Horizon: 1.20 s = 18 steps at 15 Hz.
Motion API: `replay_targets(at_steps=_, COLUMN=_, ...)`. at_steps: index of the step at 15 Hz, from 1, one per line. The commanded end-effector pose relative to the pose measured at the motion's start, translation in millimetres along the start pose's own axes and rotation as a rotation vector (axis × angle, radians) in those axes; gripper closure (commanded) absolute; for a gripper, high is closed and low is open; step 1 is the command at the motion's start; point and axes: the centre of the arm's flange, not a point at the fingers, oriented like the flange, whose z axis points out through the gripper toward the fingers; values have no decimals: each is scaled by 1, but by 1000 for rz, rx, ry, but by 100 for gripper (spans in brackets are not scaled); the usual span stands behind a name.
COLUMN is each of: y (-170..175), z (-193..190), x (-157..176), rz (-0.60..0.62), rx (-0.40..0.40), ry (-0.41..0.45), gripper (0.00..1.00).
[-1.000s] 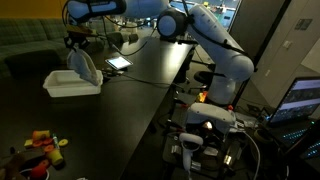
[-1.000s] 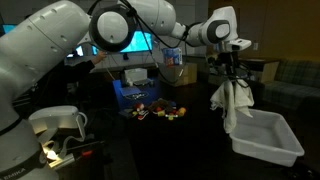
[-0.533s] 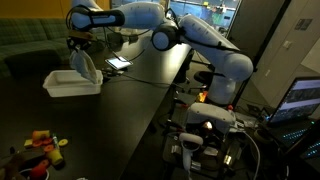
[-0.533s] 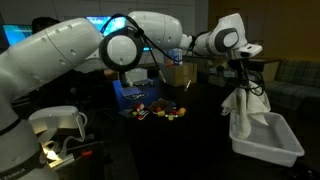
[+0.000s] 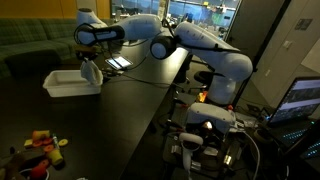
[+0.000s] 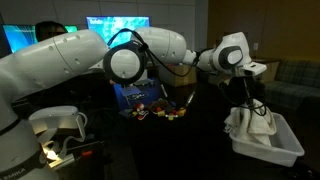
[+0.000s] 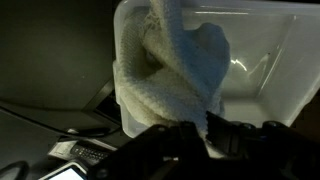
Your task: Use the towel to sweep the things on the table to the left and then put the towel in the white bin
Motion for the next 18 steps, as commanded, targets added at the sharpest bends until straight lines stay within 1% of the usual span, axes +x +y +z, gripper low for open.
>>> replay_targets(at_steps=1, y=-47, z=35, x=47, rz=24, rx=-17, ry=19, gripper=61)
replay_targets(at_steps=3, y=-45, z=40, x=46, rz=25, rx=19, ry=-5, gripper=48)
replay_targets(at_steps=4, y=-45, z=41, x=46, rz=22, rx=32, ry=-13, gripper=39)
replay_targets(at_steps=5, y=-45, z=39, x=47, rz=32, rx=34, ry=-10, gripper=33)
replay_targets(at_steps=6, y=-44, z=37, x=48, rz=29, rx=30, ry=-12, gripper=24)
replay_targets(at_steps=8, y=-46, z=27, x=50, rz=-3, rx=16, ry=-54, gripper=11)
replay_targets(at_steps=9, y=-48, z=17, x=49, rz=-43, rx=24, ry=-92, gripper=2)
replay_targets(at_steps=11, y=-29, z=-11, x=24, rz=-138, rx=31, ry=-166, gripper=0)
replay_targets(at_steps=14, y=9, z=-66, x=-19, rz=-235, rx=66, ry=-290, gripper=0)
replay_targets(at_steps=16, y=30, z=-103, x=-37, rz=-287, rx=93, ry=-375, gripper=0)
replay_targets(at_steps=18, y=37, z=-128, x=-46, rz=-331, rx=113, ry=-469, gripper=0)
